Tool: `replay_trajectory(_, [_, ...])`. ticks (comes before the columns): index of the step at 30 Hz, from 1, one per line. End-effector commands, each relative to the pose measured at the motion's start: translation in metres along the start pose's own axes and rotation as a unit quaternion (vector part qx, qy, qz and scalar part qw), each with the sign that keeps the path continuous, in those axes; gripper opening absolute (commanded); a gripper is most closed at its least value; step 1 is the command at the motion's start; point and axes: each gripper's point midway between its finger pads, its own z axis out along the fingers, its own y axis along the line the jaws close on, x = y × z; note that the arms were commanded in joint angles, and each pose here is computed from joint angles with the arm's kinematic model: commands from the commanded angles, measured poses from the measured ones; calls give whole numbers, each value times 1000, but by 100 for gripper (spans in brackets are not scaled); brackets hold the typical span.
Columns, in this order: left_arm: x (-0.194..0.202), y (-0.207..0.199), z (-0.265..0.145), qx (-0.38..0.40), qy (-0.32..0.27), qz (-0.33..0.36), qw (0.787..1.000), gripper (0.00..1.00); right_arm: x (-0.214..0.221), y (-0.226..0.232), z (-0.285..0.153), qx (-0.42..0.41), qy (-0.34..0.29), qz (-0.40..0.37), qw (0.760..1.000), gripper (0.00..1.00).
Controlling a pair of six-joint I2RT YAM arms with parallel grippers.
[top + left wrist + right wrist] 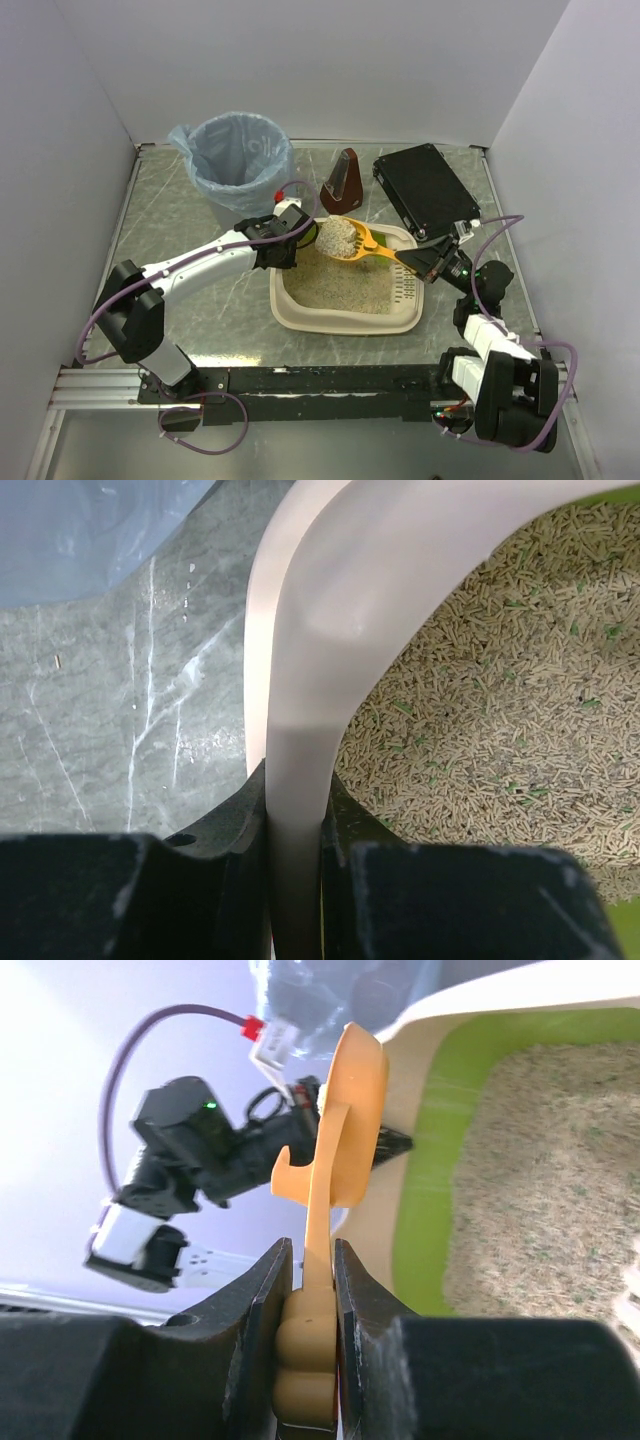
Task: Clean the litter box
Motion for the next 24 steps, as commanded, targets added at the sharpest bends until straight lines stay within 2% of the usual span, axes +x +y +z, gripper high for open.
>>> replay_trajectory(1, [-62,-34,-39,106,-100,-72,987,1,3,22,-6,-44,10,-35,998,0])
replay_trajectory(6, [-63,-36,-37,114,-102,-68,986,1,0,21,-6,-57,-1,-26,998,0])
replay_trajectory(8, [-60,-37,-33,117,-100,-66,986,1,0,37,-7,-81,7,-42,996,0])
replay_trajectory(11, [-65,-44,-31,132,-101,-73,983,1,0,32,-12,-69,11,-13,997,0])
replay_trajectory(15, [-67,-46,-31,136,-104,-74,982,1,-9,38,-9,-75,-3,-41,996,0])
replay_trajectory(18, [-66,-45,-32,139,-107,-75,982,1,-6,51,-11,-85,13,-60,994,0])
replay_trajectory(22, [-66,-43,-32,138,-111,-84,981,1,-7,25,-13,-35,3,-55,998,0])
replay_trajectory(24, [-66,-44,-35,146,-115,-86,979,1,-6,35,-11,-40,1,-95,995,0])
